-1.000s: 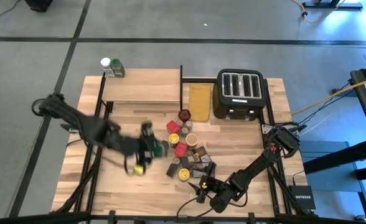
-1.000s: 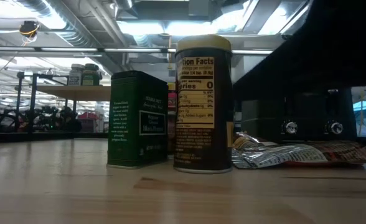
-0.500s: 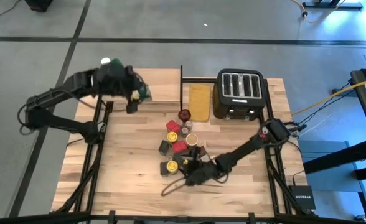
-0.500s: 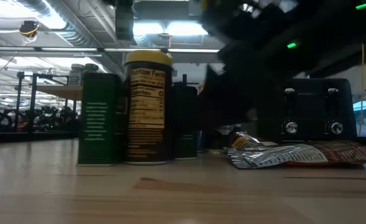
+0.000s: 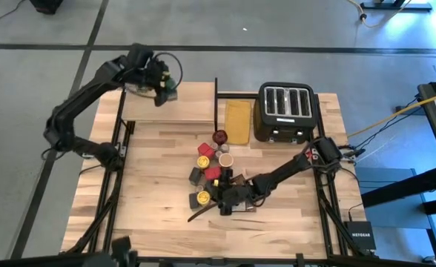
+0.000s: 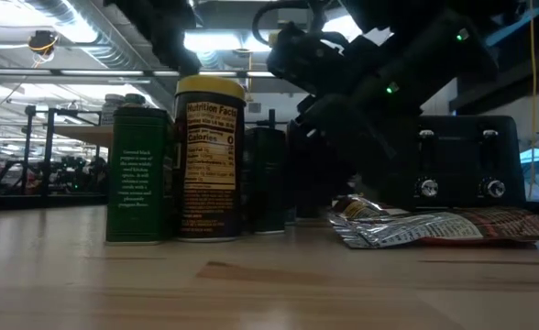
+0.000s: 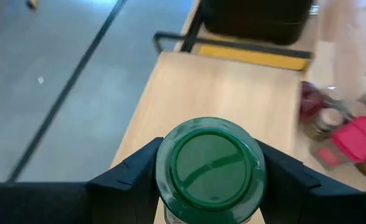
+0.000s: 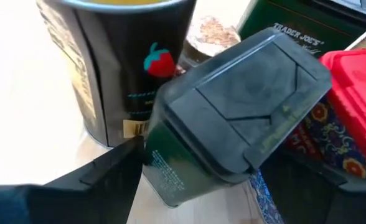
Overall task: Shelf spices
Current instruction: Put the green seasoning bottle aligned with the other green seasoning can on the shelf
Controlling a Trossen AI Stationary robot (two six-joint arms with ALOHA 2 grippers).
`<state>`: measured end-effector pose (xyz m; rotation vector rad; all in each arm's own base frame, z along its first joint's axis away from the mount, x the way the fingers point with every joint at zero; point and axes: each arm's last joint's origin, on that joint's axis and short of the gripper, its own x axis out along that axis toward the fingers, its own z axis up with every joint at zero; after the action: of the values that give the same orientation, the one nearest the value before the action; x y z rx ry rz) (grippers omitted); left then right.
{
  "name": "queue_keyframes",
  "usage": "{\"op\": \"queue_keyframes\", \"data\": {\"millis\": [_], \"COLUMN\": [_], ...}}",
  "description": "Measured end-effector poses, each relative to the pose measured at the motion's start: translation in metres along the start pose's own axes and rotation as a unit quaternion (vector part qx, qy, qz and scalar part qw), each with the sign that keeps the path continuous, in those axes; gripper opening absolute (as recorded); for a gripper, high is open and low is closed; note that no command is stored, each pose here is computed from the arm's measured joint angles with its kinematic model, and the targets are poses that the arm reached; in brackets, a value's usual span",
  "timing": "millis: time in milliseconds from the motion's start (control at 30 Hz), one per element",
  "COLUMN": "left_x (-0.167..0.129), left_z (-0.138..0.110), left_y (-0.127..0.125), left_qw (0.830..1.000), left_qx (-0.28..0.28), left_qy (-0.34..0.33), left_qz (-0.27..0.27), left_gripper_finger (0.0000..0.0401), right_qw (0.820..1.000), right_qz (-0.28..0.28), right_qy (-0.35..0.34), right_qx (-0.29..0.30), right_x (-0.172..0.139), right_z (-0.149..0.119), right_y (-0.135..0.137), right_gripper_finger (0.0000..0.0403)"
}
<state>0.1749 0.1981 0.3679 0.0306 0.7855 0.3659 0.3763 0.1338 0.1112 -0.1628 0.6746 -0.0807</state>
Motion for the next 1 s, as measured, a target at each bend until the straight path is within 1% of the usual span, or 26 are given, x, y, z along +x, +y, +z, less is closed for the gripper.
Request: {"op": "queue_keyframes", "data": {"millis": [100,200,333,467,633,833,1000], "left_x": [0.015,0.024,0.028,0.029,0.029,0.029,0.025], "left_z": [-0.011,-0.020,-0.024,-0.026,-0.027,-0.027,-0.022], "left_y": [0.021,0.035,0.046,0.051,0.051,0.051,0.052], "left_qw": [0.999,0.998,0.998,0.998,0.997,0.997,0.997], "left_qx": [-0.033,-0.057,-0.061,-0.063,-0.073,-0.074,-0.067], "left_qy": [0.025,0.030,0.027,0.024,0.026,0.025,0.022], "left_qz": [0.000,-0.013,-0.007,0.001,0.001,0.001,0.009], "left_gripper_finger": [0.0195,0.0196,0.0197,0.0209,0.0222,0.0224,0.0225], "right_qw": [1.000,1.000,1.000,1.000,1.000,1.000,1.000], "right_qz": [0.004,0.004,0.003,0.001,0.002,0.000,-0.008], "right_qy": [0.002,0.002,0.002,0.006,0.005,-0.002,0.011], "right_qx": [0.002,-0.005,-0.007,0.008,0.016,0.020,0.015], "right_x": [0.001,0.001,0.001,0.004,0.007,0.007,0.005], "right_z": [0.000,0.000,0.000,0.000,0.002,0.003,0.002], "right_y": [-0.002,-0.002,-0.002,-0.009,-0.016,-0.018,-0.017], "right_gripper_finger": [0.0309,0.0309,0.0309,0.0309,0.0309,0.0309,0.0309]}}
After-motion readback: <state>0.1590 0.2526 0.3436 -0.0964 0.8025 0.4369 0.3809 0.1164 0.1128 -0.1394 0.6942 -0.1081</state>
